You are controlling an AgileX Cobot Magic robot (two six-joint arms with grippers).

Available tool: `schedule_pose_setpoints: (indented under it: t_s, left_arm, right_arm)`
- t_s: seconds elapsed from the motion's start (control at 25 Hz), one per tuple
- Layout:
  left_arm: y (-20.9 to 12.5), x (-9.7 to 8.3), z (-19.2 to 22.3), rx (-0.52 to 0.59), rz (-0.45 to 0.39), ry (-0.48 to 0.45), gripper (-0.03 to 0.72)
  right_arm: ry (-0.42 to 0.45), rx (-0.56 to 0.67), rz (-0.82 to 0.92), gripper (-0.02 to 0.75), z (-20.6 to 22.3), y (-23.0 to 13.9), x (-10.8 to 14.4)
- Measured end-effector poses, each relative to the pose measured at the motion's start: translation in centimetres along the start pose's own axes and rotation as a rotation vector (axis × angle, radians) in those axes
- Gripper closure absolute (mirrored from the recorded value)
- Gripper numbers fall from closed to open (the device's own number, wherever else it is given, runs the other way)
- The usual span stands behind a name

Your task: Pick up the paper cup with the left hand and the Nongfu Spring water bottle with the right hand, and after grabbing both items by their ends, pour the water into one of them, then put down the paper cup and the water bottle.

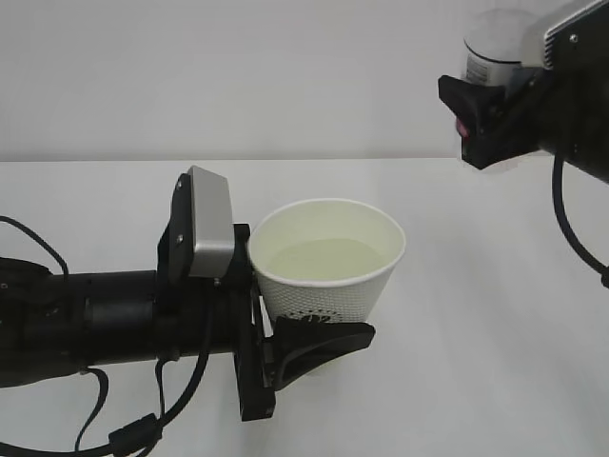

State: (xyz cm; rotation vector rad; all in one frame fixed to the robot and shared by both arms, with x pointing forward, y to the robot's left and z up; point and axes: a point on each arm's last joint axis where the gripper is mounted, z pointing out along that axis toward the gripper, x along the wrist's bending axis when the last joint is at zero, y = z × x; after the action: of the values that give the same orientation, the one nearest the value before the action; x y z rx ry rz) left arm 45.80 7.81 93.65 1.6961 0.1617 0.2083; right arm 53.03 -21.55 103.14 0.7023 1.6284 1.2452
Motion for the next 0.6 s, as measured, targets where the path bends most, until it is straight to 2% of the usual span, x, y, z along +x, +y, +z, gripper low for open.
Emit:
schedule_pose_setpoints:
  t_s: [0.4,0.6]
  left_arm:
    - [0.0,0.0,0.0,0.0,0.0,0.0,0.193]
    - [0.0,0.0,0.0,0.0,0.0,0.0,0.193]
  right_arm:
    - [-0.087,0.094,0.146,0.226,-1.2,-2.3,0.0]
    - [-0.095,0.143,0.172,0.226,-2.1,-3.7,0.5]
